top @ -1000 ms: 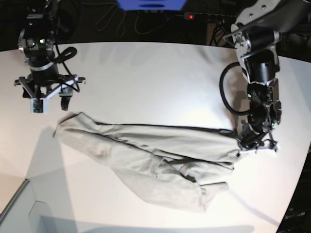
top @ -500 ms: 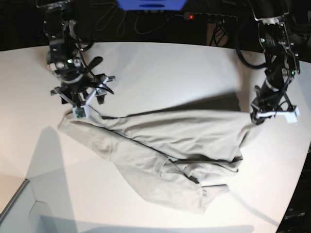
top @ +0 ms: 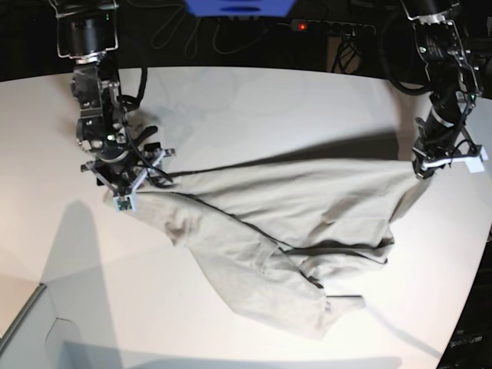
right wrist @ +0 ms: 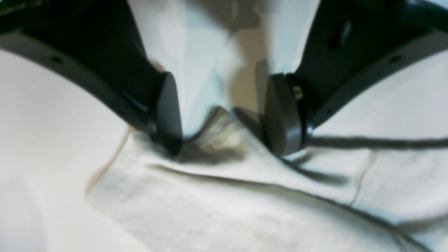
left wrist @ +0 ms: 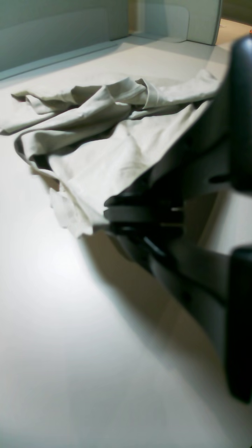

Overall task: Layout the t-shirt on the table in an organized manner, then fold the t-shirt properly
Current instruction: 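Grasp a t-shirt edge with the right gripper, left still holding, then lift the t-shirt with both grippers and shake it out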

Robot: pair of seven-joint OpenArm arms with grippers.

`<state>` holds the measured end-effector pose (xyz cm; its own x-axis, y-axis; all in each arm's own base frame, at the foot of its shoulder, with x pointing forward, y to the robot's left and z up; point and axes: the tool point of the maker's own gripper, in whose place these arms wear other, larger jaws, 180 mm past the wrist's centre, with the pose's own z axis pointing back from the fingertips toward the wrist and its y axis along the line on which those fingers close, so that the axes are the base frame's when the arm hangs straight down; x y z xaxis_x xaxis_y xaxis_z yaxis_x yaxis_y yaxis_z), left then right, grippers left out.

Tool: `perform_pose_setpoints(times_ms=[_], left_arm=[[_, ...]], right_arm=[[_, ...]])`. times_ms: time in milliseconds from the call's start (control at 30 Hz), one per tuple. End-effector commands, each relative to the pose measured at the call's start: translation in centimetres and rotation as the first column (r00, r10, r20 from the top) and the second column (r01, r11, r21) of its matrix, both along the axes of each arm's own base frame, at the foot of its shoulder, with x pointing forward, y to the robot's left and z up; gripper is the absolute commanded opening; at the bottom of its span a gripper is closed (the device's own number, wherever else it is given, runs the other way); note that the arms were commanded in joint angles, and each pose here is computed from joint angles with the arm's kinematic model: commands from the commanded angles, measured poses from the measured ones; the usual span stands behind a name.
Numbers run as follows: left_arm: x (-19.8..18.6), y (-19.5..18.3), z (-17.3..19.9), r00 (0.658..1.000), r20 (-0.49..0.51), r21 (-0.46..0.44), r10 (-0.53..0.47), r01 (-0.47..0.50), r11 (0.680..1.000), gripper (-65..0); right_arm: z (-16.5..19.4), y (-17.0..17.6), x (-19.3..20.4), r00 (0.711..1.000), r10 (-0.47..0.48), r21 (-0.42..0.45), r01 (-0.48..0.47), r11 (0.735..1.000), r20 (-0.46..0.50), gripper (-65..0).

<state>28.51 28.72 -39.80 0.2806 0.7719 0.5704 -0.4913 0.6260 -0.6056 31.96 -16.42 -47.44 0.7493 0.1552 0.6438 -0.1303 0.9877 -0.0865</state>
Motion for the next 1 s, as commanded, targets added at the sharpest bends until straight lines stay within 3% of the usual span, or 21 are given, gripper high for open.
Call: perform_pose_setpoints(times_ms=[0, 67, 167, 200, 300, 500, 733, 867, 967], left_arm=[[0.7, 0.7, 1.5, 0.999, 0.047, 0.026, -0.001, 0.0, 1.0, -65.0], [0.7, 0.7, 1.5, 0.999, 0.047, 0.026, -0.001, 0.0, 1.0, -65.0], [0.8, 0.7, 1.6, 0.999, 0.05, 0.026, -0.001, 0.0, 1.0, -65.0], [0.9, 0.7, 1.7, 0.999, 0.053, 0.026, -0.001, -0.001, 1.0, -65.0], [1.0, 0.8, 1.8, 0.999, 0.054, 0.034, -0.001, 0.0, 0.999, -65.0], [2.6, 0.9, 3.8, 0.994, 0.109, 0.053, -0.009, 0.003, 0.999, -65.0], [5.1, 0.8, 11.2, 0.96, 0.27, 0.166, -0.074, 0.029, 0.986, -65.0], [6.9, 1.1, 16.3, 0.922, 0.37, 0.237, -0.117, 0.028, 0.971, -65.0], [9.3, 0.8, 20.4, 0.88, 0.443, 0.288, -0.169, 0.039, 0.957, -65.0]], right_arm=[[-0.8, -0.2, -0.8, 0.999, 0.01, -0.012, -0.011, 1.0, -0.045, -31.3], [-1.3, -0.3, -1.2, 0.998, 0.012, -0.014, -0.013, 1.0, -0.063, -40.2], [-1.4, 0.6, -1.4, 0.995, 0.076, 0.011, -0.076, 0.997, -0.071, -63.5], [-1.4, 1.1, -1.6, 0.991, 0.11, 0.024, -0.108, 0.994, -0.076, -65.0], [-0.3, 2.0, -2.2, 0.984, 0.172, 0.041, -0.171, 0.984, -0.044, -65.0], [7.2, 0.9, -2.4, 0.975, 0.152, -0.01, -0.152, 0.988, 0.161, -65.0], [16.2, 0.5, -4.2, 0.919, 0.163, -0.085, -0.142, 0.986, 0.359, -65.0], [18.1, -0.3, -4.0, 0.902, 0.15, -0.105, -0.117, 0.988, 0.405, -65.0], [19.8, -0.7, -2.8, 0.869, 0.157, -0.117, -0.114, 0.986, 0.469, -65.0]])
